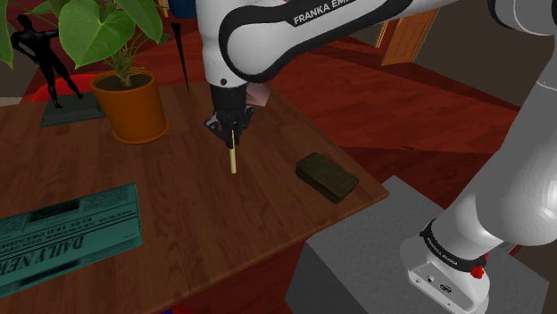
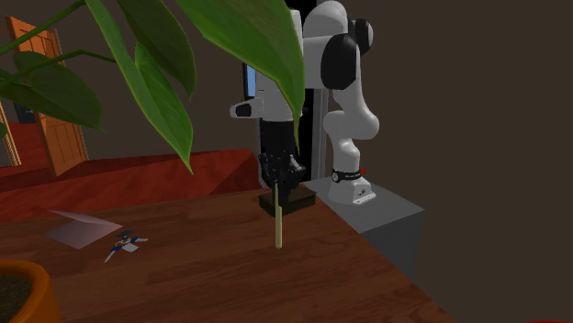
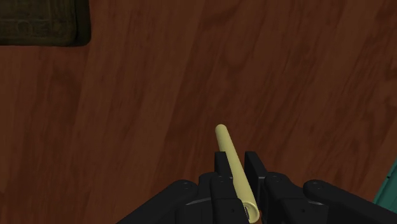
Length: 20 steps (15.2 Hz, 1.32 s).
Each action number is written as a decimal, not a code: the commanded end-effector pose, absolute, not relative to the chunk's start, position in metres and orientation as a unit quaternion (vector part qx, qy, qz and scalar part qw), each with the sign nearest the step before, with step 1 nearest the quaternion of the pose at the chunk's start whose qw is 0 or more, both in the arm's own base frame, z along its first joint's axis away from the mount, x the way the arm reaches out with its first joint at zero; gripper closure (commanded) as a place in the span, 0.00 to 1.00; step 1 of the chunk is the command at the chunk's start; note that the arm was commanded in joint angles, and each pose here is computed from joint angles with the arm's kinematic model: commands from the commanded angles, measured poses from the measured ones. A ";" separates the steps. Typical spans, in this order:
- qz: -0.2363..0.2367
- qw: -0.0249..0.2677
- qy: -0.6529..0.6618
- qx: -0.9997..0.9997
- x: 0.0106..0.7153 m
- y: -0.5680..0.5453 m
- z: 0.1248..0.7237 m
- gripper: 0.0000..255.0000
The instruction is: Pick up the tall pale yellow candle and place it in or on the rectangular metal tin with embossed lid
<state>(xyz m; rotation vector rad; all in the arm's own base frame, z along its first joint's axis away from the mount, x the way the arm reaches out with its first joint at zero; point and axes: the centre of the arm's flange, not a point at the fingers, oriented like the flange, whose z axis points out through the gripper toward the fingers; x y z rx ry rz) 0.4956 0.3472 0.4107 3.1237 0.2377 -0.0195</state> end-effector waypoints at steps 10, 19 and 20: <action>-0.006 0.004 0.076 0.997 0.494 0.347 0.469 1.00; -0.006 0.004 0.076 0.997 0.460 0.292 0.499 1.00; -0.006 0.004 0.076 0.997 0.453 0.281 0.501 1.00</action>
